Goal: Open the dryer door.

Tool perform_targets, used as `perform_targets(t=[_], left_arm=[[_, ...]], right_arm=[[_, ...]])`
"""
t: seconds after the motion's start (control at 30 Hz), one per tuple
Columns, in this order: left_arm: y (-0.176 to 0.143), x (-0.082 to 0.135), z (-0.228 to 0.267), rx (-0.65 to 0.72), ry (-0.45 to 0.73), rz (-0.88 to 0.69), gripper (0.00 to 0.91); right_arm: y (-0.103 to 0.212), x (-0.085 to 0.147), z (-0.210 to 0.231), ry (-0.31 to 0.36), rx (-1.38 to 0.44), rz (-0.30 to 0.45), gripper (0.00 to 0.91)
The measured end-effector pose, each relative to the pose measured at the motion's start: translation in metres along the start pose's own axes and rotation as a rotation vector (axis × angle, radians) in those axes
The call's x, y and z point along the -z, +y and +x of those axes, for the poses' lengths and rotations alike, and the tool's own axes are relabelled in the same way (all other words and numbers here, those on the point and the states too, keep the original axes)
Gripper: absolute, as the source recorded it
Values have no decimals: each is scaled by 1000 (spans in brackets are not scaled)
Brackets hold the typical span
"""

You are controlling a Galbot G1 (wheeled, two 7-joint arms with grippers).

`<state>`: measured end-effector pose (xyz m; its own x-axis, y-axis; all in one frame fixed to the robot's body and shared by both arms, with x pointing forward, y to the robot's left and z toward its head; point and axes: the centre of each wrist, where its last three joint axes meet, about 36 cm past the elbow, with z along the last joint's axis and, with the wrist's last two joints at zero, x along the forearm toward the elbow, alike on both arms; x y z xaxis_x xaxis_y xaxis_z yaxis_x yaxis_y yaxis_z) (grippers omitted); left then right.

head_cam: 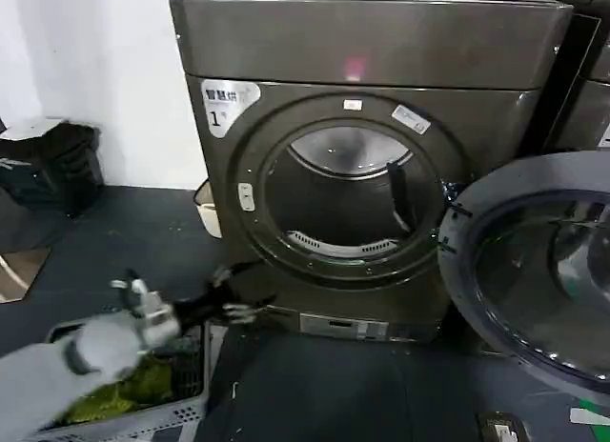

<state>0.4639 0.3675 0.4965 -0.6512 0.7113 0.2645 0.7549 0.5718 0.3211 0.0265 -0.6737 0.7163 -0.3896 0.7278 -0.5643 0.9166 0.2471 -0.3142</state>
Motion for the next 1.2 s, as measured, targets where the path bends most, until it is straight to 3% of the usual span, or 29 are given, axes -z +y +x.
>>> perform_targets(t=[0.2,0.53,0.87,1.2], left_arm=[[45,-12,54,-35,308,-63,907],[103,-45,130,-4,642,-235,907],[120,-52,167,-116,805,-349,907],[141,-48,193,-166,877,-426,907]], right_arm=[[4,-6,-4,8,6,8,907],[4,-9,-9,23,16,13,907],[3,-10,-10,30,33,38,907],[6,-16,-7,40,32,43,907]])
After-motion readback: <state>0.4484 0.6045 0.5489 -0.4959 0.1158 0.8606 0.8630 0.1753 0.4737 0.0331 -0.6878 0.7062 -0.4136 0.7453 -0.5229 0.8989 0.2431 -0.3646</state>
